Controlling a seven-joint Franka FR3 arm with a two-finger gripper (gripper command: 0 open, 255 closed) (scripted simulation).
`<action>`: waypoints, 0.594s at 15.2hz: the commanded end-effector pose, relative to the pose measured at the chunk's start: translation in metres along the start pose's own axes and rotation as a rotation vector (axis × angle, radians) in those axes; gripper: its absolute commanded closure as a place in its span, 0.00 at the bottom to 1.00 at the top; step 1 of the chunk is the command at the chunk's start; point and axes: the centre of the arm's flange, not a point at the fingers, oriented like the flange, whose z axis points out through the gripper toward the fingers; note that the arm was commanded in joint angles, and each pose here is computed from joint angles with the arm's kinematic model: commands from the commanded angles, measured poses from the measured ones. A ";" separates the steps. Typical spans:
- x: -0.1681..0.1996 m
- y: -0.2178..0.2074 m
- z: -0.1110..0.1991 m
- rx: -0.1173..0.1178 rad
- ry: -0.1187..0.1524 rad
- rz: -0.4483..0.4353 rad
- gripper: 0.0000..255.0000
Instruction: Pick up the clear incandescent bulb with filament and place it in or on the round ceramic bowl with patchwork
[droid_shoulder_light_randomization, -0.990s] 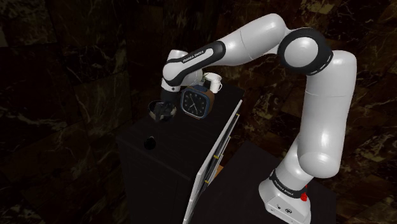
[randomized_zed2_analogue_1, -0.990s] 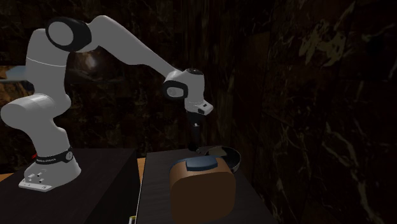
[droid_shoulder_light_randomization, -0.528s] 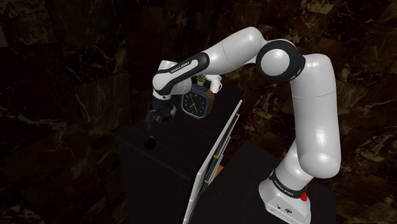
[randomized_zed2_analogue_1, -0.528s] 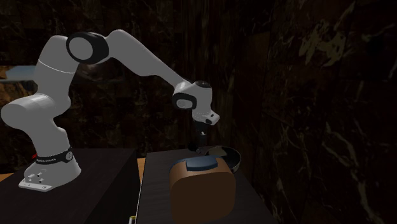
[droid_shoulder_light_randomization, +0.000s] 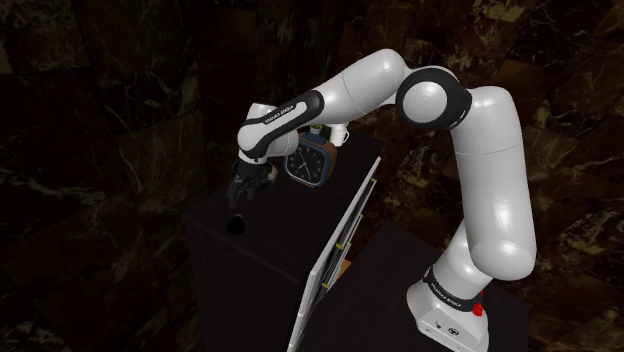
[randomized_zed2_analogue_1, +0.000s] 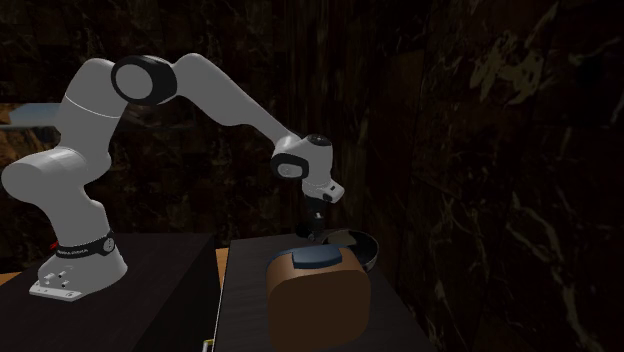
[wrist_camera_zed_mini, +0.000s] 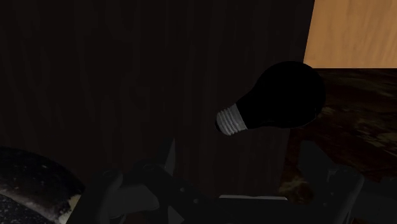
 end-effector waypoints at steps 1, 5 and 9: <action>0.000 0.000 0.000 0.000 0.000 0.000 0.00; 0.000 0.000 0.000 0.000 0.000 0.000 1.00; 0.000 0.000 0.000 0.000 0.000 0.000 1.00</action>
